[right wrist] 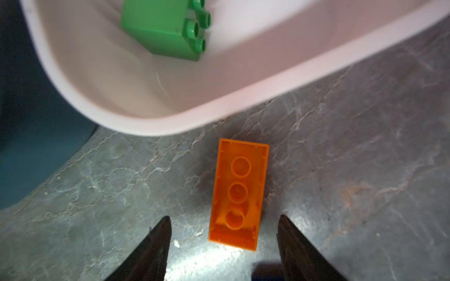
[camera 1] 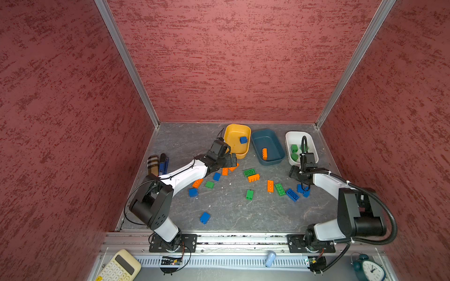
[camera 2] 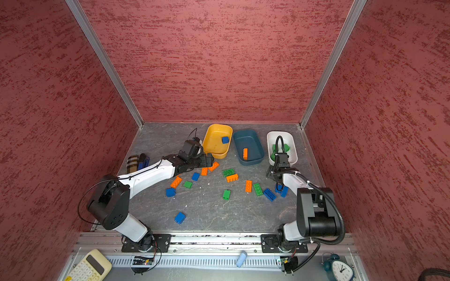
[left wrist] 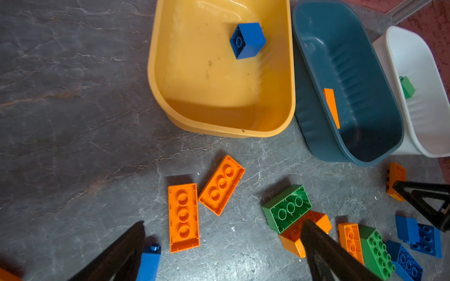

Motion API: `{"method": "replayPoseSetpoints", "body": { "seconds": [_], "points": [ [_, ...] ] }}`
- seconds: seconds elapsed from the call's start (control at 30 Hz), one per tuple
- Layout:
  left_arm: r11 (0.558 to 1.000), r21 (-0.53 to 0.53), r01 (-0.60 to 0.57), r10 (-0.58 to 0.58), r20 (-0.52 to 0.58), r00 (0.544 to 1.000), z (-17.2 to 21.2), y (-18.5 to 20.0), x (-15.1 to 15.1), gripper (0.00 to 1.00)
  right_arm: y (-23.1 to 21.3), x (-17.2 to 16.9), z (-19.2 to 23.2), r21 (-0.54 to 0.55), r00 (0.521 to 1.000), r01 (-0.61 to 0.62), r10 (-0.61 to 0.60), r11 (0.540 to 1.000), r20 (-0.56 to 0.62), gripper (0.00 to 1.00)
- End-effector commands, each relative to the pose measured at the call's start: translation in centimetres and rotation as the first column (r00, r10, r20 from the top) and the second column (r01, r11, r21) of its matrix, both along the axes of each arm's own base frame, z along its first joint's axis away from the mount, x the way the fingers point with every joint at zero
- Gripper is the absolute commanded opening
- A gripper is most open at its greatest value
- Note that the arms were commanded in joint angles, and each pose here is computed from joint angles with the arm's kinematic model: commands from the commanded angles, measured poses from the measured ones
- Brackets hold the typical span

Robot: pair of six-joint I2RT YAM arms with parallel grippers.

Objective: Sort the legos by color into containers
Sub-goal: 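Grasp an orange brick with the right gripper while the left gripper approaches bricks, then carry the orange brick into the teal tub and release it with the right gripper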

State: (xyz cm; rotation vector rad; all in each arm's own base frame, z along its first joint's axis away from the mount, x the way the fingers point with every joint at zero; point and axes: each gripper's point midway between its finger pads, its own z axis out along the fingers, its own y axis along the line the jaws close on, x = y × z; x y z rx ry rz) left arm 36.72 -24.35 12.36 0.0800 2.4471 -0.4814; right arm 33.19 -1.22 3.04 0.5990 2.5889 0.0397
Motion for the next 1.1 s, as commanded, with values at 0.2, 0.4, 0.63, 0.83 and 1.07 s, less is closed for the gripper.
{"method": "replayPoseSetpoints", "body": {
  "seconds": [0.2,0.4,0.63,0.83,1.07],
  "points": [
    [0.969,0.075,0.236,-0.241,0.075,0.968,1.3,-6.1,-2.4,1.00,-0.3,1.1,-1.0,-0.048,0.998,0.027,-0.029,0.999,-0.052,0.57],
    [0.945,0.151,0.290,-0.303,0.072,0.950,0.3,-8.7,-3.5,0.99,0.2,1.1,-1.0,-0.067,0.998,0.021,-0.025,0.998,-0.058,0.37],
    [0.924,0.153,0.352,-0.363,0.050,0.931,-0.4,-10.3,-4.5,0.99,2.5,1.5,0.9,-0.005,0.998,-0.056,0.056,0.998,0.040,0.26],
    [0.917,0.187,0.353,-0.359,-0.005,0.933,-2.2,-9.8,-4.5,0.99,6.1,1.6,3.0,0.141,0.970,-0.179,0.150,0.974,0.193,0.26],
    [0.930,0.192,0.313,-0.308,-0.056,0.950,-3.1,-9.6,-4.2,0.99,9.6,2.0,8.1,0.225,0.859,-0.356,0.223,0.907,0.461,0.26]
  ]
}}
